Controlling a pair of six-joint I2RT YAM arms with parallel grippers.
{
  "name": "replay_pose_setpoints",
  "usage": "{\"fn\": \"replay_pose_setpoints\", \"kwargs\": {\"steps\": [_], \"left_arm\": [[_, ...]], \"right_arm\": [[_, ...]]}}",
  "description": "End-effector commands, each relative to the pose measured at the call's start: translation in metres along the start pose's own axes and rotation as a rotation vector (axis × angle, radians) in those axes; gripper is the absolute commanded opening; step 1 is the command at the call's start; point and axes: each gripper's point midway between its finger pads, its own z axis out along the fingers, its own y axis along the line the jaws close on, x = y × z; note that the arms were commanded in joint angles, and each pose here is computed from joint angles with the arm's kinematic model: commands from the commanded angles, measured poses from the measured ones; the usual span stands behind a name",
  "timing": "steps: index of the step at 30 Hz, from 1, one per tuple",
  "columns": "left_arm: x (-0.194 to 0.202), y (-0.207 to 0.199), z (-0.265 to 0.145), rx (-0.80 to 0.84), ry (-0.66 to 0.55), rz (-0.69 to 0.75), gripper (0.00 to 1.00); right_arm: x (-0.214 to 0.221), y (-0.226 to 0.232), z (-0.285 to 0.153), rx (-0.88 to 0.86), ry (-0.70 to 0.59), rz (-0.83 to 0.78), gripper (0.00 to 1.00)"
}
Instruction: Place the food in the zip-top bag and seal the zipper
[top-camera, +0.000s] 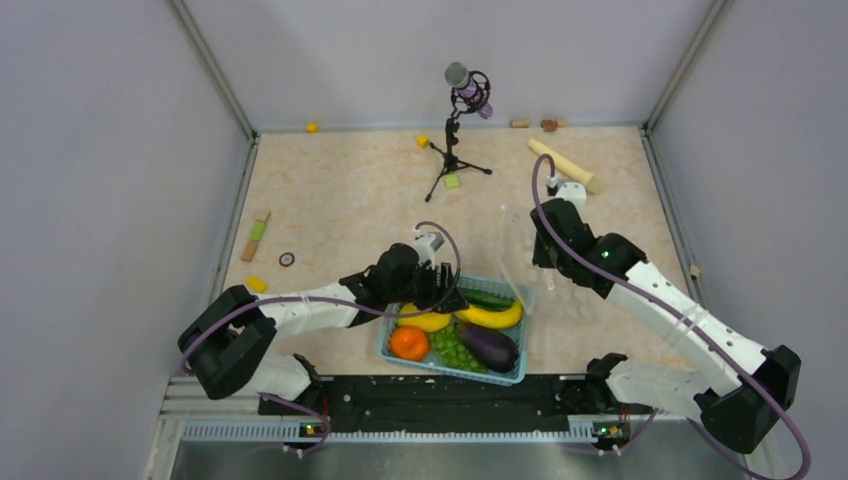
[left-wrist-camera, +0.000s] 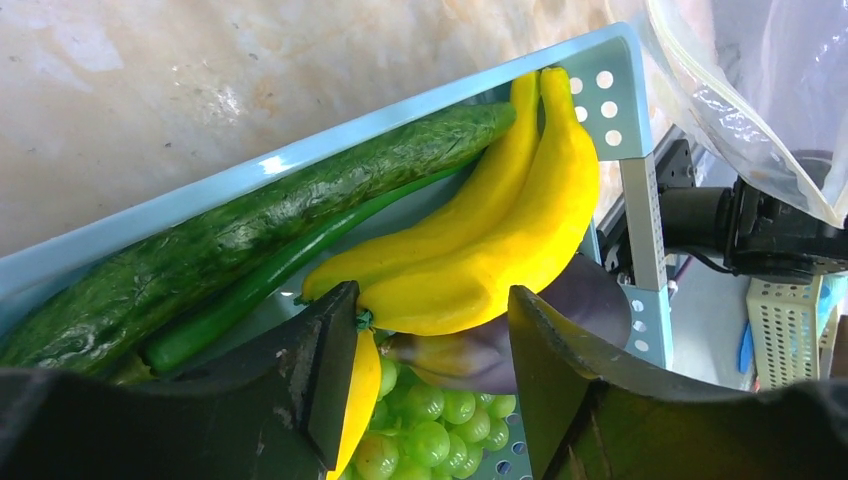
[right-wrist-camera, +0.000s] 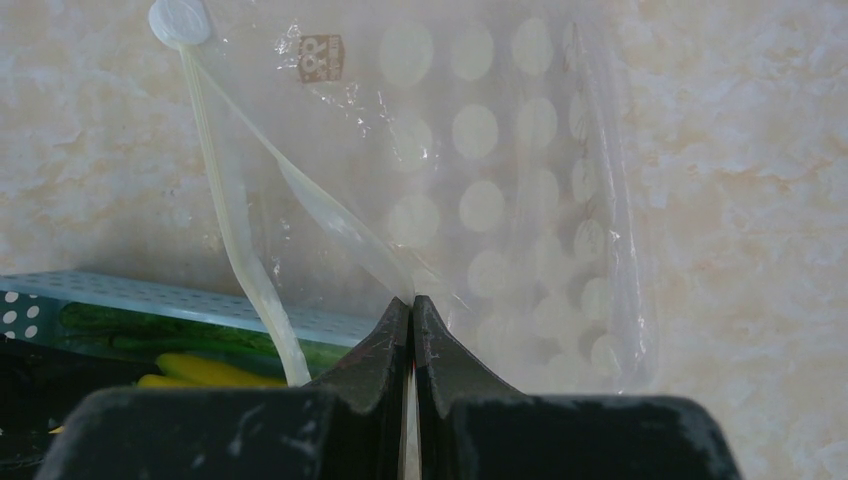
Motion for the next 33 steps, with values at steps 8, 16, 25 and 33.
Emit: {"fn": "replay_pose_setpoints", "kwargs": {"steps": [8,16,25,33], "left_arm": [[-0.025,-0.058,-0.01,0.209,-0.006,0.067,0.61],[-0.027,-0.064,0.002,0.25,0.014,0.054,0.61],[-0.031,-0.06,0.024,0.237,0.027,0.029,0.49],[-0.031,-0.055,0.03,0.22,0.034,0.022,0.02]], "right_arm": [[-0.015,-0.001,-0.006,-0.013,-0.059,0.019,0.0],[-0.016,-0.002,-0.007,-0.017,-0.07,0.024,0.0],[-0.017,-0.003,-0.007,-0.008,-0.077,0.026,0.0],[-0.018,-0.005,-0.008,-0.004,-0.084,0.027,0.0]]}}
